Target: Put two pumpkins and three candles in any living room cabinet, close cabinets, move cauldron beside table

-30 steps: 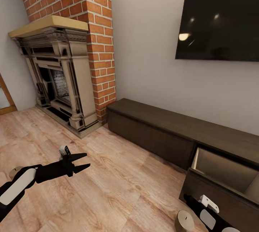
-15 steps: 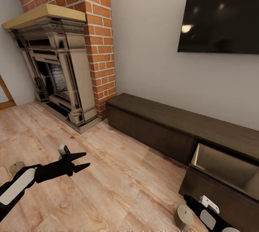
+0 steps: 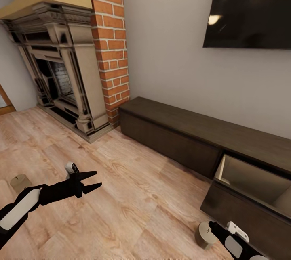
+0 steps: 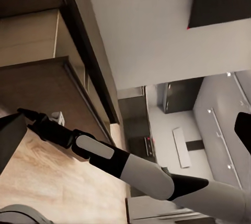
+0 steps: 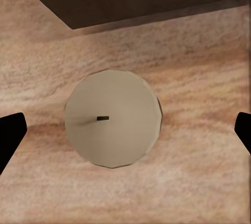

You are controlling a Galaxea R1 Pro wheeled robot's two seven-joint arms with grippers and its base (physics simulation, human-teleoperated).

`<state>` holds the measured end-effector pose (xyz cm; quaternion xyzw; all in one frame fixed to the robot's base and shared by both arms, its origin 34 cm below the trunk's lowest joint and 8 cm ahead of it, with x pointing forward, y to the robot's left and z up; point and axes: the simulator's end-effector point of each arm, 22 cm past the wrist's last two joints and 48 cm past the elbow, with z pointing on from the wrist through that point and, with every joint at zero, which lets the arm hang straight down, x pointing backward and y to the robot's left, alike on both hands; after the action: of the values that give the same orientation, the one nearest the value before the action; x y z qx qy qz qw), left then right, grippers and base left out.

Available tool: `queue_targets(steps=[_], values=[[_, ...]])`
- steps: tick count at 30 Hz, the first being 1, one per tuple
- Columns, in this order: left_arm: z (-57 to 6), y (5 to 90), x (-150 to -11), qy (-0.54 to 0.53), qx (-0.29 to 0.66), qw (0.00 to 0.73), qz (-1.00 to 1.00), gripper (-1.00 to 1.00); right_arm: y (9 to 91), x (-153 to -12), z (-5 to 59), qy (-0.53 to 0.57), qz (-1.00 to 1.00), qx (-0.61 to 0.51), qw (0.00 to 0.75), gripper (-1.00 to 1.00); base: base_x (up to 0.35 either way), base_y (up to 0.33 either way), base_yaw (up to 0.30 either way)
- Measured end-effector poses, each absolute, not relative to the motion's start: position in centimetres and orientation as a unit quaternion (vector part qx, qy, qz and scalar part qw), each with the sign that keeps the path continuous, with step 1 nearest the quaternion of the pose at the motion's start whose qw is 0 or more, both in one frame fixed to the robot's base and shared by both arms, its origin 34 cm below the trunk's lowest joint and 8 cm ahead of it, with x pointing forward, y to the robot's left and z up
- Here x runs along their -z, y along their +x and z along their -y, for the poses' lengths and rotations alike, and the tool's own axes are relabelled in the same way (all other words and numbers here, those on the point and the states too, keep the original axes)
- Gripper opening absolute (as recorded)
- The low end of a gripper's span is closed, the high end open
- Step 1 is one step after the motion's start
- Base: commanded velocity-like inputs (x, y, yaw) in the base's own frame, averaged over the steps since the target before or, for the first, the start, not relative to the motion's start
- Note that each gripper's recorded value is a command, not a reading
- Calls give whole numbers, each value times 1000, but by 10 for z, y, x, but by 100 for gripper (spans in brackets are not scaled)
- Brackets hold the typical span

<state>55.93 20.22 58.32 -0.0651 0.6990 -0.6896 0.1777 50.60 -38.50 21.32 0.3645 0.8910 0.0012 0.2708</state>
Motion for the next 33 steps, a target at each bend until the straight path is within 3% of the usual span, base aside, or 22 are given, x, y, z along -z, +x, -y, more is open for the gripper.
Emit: queue_targets(steps=[33], values=[[-202, 563, -550, -87, 687, 154, -705, 100, 480, -183, 390, 357, -904, 46, 231, 100, 0, 0, 0]])
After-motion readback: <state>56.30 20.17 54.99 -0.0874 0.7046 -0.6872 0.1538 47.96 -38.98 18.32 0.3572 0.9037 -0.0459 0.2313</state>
